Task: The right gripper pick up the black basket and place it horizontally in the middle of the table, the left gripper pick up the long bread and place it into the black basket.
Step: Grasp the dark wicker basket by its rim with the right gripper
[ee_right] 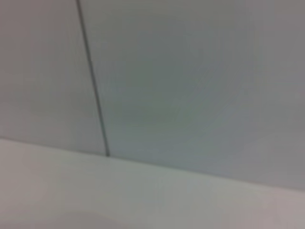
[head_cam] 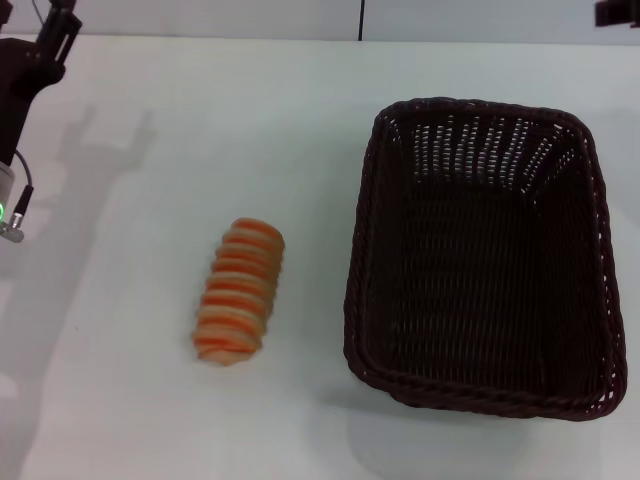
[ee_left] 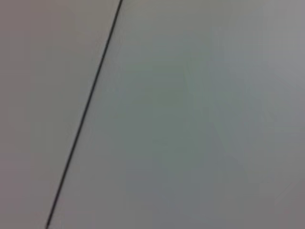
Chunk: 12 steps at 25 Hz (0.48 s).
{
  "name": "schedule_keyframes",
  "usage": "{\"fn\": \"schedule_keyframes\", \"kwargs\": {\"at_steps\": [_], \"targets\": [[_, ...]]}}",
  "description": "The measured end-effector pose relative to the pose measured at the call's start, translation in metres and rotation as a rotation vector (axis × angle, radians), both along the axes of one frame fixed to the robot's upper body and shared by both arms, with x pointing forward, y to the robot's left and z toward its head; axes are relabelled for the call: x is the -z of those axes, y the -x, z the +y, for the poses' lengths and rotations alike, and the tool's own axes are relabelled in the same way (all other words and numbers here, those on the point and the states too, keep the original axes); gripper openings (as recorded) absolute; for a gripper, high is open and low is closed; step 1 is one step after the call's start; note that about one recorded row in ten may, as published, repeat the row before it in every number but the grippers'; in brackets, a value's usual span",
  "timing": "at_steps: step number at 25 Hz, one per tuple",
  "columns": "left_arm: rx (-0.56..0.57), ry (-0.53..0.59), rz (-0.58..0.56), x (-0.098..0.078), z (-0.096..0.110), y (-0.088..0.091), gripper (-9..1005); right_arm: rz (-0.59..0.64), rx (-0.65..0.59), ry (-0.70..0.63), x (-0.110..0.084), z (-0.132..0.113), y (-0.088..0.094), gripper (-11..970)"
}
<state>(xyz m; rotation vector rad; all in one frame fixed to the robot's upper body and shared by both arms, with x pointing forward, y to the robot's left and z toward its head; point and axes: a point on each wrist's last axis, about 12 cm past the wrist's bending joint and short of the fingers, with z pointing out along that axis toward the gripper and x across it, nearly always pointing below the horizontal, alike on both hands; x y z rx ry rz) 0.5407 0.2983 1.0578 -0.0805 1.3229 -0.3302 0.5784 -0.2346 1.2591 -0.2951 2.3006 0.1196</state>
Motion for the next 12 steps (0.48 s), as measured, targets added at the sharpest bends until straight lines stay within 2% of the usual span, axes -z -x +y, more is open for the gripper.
{"fn": "schedule_keyframes", "kwargs": {"at_steps": [8,12], "targets": [[-0.037,0.006,0.002,0.001,0.009,0.002,812,0.153,0.003,-0.1,0.003,0.022,0.023,586],[-0.044,0.003,0.008,0.002,0.012,0.004,812,0.213,0.031,-0.124,0.015,0.022,0.029,586]]}}
